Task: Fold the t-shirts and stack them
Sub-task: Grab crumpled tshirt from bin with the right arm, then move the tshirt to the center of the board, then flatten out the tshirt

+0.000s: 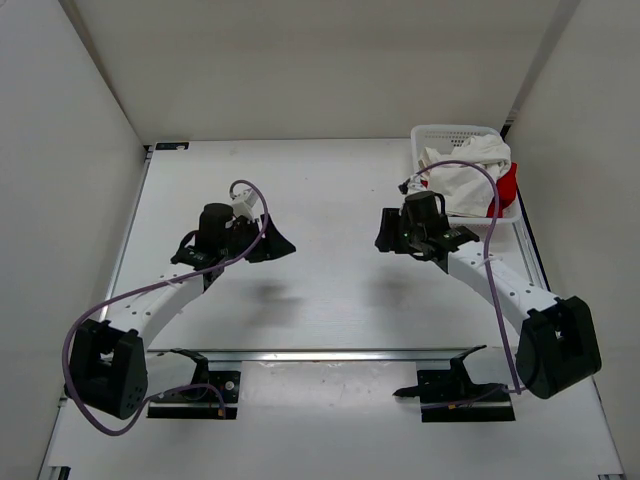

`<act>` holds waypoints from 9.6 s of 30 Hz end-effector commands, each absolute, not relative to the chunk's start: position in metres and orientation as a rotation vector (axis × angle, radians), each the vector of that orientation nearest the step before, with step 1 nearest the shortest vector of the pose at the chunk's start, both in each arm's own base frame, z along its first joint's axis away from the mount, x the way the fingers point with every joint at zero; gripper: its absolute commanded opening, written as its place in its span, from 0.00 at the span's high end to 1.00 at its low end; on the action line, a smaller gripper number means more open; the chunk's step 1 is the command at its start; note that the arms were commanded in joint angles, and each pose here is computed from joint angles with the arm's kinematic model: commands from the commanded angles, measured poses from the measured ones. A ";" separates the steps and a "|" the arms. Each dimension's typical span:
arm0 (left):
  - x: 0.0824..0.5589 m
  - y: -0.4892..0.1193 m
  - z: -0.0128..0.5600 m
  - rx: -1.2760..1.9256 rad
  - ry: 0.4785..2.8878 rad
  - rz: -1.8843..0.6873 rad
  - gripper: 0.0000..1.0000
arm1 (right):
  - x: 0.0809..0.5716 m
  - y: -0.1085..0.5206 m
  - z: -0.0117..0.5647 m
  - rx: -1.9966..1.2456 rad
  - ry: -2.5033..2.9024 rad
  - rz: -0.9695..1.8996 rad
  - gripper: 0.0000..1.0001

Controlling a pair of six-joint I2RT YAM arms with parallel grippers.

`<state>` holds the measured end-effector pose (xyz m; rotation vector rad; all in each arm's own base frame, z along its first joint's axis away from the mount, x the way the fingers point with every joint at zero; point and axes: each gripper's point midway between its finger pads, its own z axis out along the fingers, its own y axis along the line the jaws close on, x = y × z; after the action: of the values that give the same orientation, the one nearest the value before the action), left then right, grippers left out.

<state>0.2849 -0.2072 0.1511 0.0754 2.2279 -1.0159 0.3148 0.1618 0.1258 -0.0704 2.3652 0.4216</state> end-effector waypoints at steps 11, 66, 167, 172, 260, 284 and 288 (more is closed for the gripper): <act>0.261 -0.257 0.145 0.251 2.209 -1.055 0.91 | 0.404 0.106 0.202 0.133 2.189 0.344 1.00; 0.293 -0.234 0.183 0.045 2.087 -1.146 0.64 | 0.457 0.172 0.486 -0.225 1.628 0.390 1.00; 0.398 -0.088 0.041 -0.517 2.423 -0.452 0.21 | 0.383 0.210 0.093 -0.073 2.330 0.684 0.49; 0.404 -0.097 0.038 -0.508 2.426 -0.457 0.52 | 0.387 0.223 0.087 -0.079 2.325 0.781 0.70; 0.333 -0.079 0.140 -0.471 2.201 -0.472 0.48 | 0.504 0.130 0.194 0.073 2.281 0.402 0.69; 0.221 -0.014 0.015 -0.803 2.448 -0.219 0.52 | 0.290 0.222 0.109 -0.162 2.287 0.671 0.76; 0.216 -0.017 0.017 -0.809 2.459 -0.227 0.48 | 0.279 0.222 0.100 -0.161 2.302 0.686 0.73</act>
<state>0.2248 -0.0170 0.0183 -0.8056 2.4392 -0.2552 0.2737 0.2141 0.0815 -0.1767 2.3884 0.6350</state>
